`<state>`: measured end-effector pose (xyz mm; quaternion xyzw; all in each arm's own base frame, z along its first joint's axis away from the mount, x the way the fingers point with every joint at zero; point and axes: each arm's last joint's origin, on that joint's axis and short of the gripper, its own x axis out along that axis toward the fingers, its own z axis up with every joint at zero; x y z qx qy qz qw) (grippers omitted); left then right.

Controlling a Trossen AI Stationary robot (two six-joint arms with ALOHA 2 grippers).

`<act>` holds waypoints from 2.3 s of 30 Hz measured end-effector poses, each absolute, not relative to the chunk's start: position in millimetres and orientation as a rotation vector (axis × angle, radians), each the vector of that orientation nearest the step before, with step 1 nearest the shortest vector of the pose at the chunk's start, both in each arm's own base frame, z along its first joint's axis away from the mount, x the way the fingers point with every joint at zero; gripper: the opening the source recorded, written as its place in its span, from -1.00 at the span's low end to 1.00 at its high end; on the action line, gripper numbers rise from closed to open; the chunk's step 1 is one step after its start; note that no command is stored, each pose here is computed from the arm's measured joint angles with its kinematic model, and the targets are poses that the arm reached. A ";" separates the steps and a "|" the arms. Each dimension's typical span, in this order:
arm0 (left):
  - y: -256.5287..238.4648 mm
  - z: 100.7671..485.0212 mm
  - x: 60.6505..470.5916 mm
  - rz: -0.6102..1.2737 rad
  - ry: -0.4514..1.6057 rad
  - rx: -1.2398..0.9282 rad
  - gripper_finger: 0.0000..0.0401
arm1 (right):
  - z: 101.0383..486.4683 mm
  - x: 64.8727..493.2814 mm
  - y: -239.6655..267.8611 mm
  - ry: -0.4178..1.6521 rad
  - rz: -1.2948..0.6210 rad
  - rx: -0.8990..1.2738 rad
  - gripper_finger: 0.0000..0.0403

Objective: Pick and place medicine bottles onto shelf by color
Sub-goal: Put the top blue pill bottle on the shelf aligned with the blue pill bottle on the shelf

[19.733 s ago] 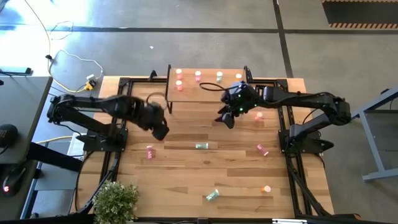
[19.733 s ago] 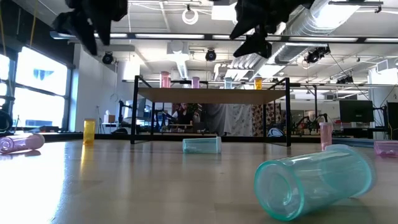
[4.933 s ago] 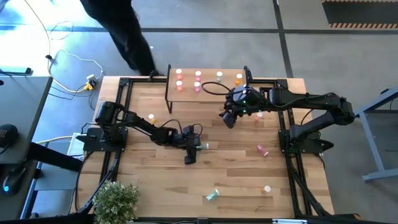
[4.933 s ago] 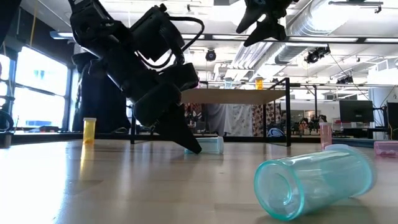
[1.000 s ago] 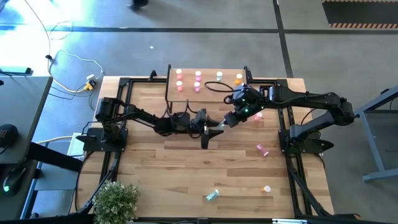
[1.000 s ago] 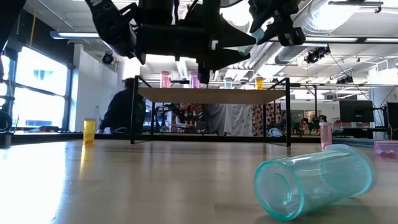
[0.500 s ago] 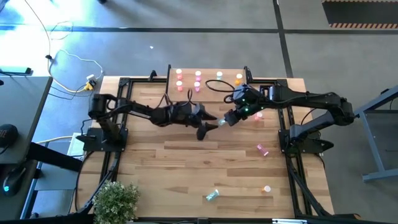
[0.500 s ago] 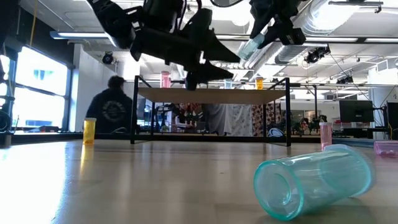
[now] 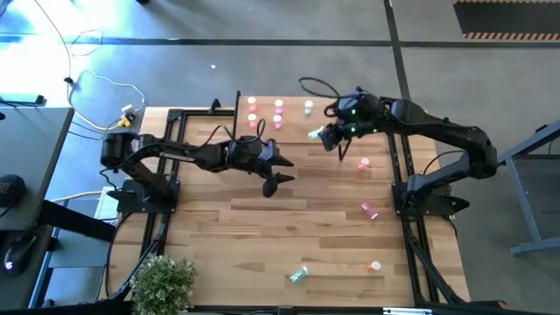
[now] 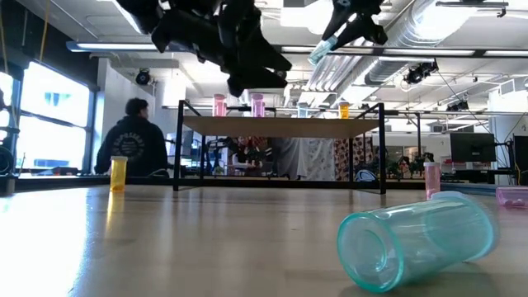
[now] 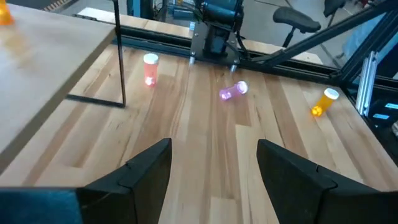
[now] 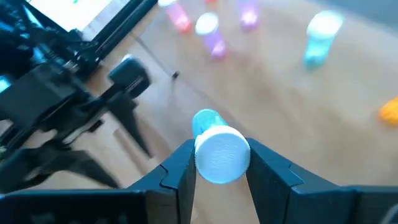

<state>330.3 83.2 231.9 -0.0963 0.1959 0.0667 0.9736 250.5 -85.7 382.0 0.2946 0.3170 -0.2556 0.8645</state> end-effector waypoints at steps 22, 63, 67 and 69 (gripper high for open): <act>102.5 232.3 307.0 0.289 0.518 -0.384 0.13 | 404.7 267.6 -156.4 0.971 -0.412 0.137 -0.44; 101.1 223.7 301.2 0.318 0.625 -0.389 0.13 | 334.0 335.4 -175.7 1.246 -0.311 0.032 -0.44; 101.1 223.6 301.2 0.318 0.625 -0.389 0.13 | 333.8 335.3 -175.4 1.248 -0.302 0.031 -0.44; 101.1 223.6 301.2 0.318 0.625 -0.389 0.13 | 331.3 336.1 -175.8 1.261 -0.294 0.031 -0.44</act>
